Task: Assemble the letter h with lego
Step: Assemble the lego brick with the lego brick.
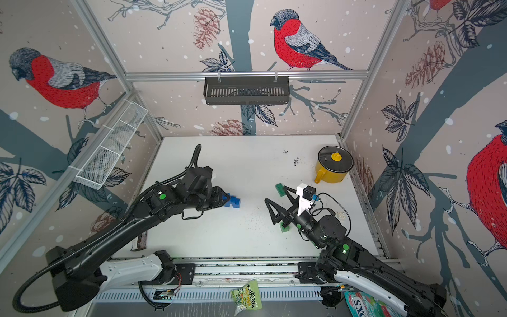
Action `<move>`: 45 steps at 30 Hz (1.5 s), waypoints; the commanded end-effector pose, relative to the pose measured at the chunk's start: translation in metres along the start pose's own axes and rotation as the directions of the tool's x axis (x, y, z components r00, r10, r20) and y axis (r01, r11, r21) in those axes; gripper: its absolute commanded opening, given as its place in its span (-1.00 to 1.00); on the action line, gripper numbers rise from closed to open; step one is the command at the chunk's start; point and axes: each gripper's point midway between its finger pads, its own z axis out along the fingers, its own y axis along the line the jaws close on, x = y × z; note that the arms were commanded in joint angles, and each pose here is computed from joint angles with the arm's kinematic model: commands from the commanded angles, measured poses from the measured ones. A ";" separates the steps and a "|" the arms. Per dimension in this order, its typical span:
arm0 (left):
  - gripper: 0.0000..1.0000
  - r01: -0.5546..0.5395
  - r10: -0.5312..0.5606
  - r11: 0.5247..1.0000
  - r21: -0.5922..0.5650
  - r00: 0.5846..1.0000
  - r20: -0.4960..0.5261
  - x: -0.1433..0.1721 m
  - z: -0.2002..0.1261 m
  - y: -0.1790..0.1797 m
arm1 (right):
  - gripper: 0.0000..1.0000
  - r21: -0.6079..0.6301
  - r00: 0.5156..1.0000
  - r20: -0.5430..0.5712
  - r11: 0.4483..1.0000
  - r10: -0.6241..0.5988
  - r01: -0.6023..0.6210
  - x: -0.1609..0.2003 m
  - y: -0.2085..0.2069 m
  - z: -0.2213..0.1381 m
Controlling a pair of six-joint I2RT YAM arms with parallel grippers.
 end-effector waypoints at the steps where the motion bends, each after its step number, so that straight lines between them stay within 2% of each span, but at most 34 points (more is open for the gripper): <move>1: -1.00 -0.124 0.130 0.957 -0.262 0.992 0.004 -0.011 0.003 0.051 | 0.99 0.061 0.999 -0.049 0.998 -0.006 0.009 0.012 -0.012 -0.001; 4: -1.00 -0.191 0.194 0.900 -0.391 0.980 -0.031 -0.019 0.011 0.069 | 0.99 0.044 0.998 -0.063 0.999 -0.015 0.018 0.017 -0.009 0.000; 7: -1.00 -0.221 0.212 0.837 -0.501 0.974 -0.075 -0.025 0.018 0.084 | 0.99 0.041 0.997 -0.077 0.999 -0.023 0.026 0.020 -0.009 0.002; 12: -1.00 -0.289 0.210 0.801 -0.525 0.956 -0.204 -0.023 0.039 0.080 | 0.99 0.021 0.993 -0.110 0.999 -0.038 0.041 0.029 -0.006 0.007; 15: -1.00 -0.324 0.225 0.778 -0.538 0.944 -0.243 -0.025 0.049 0.080 | 0.99 -0.007 0.988 -0.144 0.998 -0.057 0.057 0.036 -0.001 0.011; 18: -1.00 -0.339 0.224 0.779 -0.527 0.936 -0.270 -0.028 0.056 0.078 | 0.99 -0.015 0.984 -0.168 0.998 -0.062 0.061 0.041 0.001 0.013; 25: -1.00 -0.314 0.162 0.848 -0.427 0.920 -0.356 -0.026 0.073 0.069 | 0.99 -0.021 0.979 -0.189 0.998 -0.070 0.067 0.046 0.002 0.014; 31: -1.00 -0.296 0.108 0.868 -0.400 0.897 -0.429 -0.024 0.080 0.067 | 0.99 -0.031 0.974 -0.216 0.997 -0.074 0.069 0.052 0.005 0.015; 41: -1.00 -0.331 0.100 0.832 -0.446 0.879 -0.467 -0.027 0.087 0.075 | 0.99 -0.051 0.968 -0.235 0.996 -0.089 0.079 0.058 0.010 0.015; 45: -1.00 -0.332 0.098 0.839 -0.432 0.872 -0.480 -0.024 0.092 0.073 | 0.99 -0.058 0.967 -0.237 0.995 -0.092 0.081 0.059 0.012 0.015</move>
